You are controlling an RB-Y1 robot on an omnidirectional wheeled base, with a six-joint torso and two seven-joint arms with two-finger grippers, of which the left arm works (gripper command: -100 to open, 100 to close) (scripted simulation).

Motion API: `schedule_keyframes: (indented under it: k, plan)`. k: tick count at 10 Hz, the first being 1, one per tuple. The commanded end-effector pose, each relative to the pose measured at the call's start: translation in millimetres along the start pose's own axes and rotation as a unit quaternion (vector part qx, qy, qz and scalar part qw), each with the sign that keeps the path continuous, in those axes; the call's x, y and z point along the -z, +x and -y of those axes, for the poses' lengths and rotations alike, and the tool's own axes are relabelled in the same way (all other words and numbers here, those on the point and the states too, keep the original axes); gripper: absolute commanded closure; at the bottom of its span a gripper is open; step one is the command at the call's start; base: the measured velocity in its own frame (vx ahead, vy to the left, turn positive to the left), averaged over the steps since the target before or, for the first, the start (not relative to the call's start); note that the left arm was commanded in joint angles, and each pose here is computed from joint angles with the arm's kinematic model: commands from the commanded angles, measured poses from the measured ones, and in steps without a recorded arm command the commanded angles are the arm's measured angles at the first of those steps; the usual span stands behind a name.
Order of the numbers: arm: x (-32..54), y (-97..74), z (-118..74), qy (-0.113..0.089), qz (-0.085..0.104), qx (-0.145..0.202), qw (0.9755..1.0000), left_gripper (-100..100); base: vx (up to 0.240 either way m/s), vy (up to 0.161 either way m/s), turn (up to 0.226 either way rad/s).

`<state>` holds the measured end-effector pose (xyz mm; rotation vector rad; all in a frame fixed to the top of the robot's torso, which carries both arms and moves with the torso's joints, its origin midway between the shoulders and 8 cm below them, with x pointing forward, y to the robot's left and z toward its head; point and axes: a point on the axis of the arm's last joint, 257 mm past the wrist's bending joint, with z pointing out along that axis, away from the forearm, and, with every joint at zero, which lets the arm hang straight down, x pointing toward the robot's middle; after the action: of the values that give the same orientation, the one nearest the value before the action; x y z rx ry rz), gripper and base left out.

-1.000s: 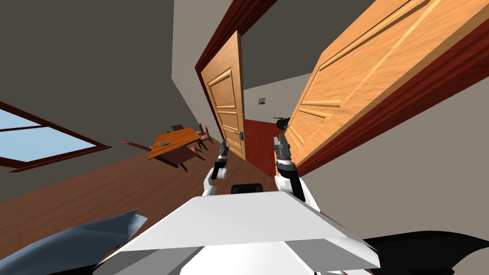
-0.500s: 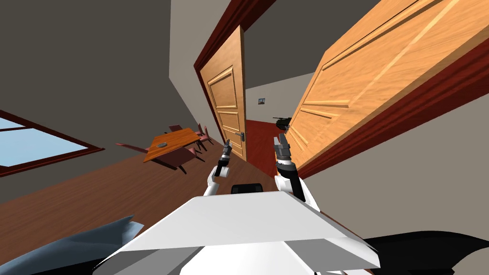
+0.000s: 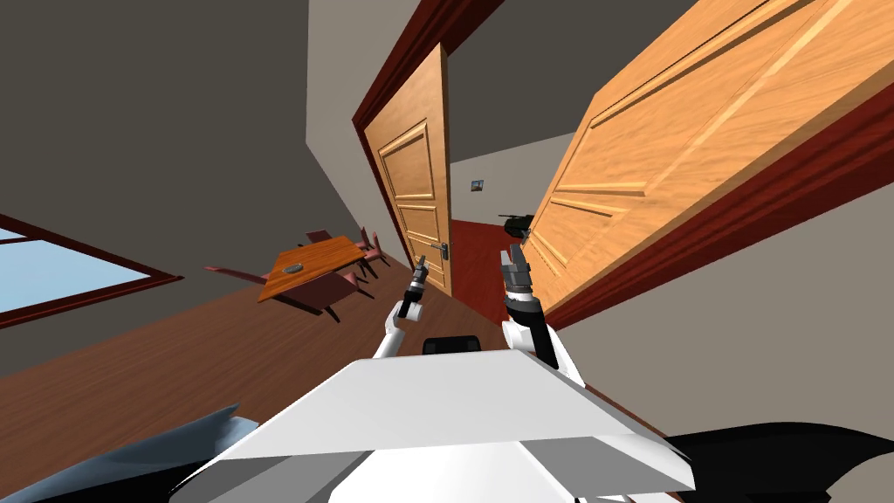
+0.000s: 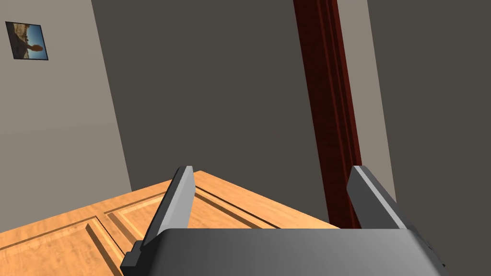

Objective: Push the door open

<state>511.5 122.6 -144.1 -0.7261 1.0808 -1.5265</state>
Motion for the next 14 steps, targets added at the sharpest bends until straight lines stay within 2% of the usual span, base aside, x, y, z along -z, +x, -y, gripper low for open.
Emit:
schedule_keyframes:
  k: [1,3,6,11,12,14]
  plan:
    - [-0.2,4.8,-8.6,-0.008,-0.005,0.004,1.0,-100,0.06,0.059,-0.019]
    - [-7.1,18.6,-24.0,-0.022,-0.02,0.016,0.9994,-100,0.076,0.079,-0.031]
    - [-8.7,25.4,-35.5,-0.034,-0.027,0.022,0.9988,-100,0.047,0.063,-0.022]
    - [-20.6,58.8,-71.2,-0.073,-0.062,0.045,0.9944,-100,0.075,0.092,-0.04]
    - [-18.8,58.7,-75.1,-0.077,-0.061,0.045,0.9941,-100,0.048,0.069,-0.014]
    - [-22.4,71.2,-87.3,-0.092,-0.074,0.052,0.9916,-100,0.056,0.075,-0.035]
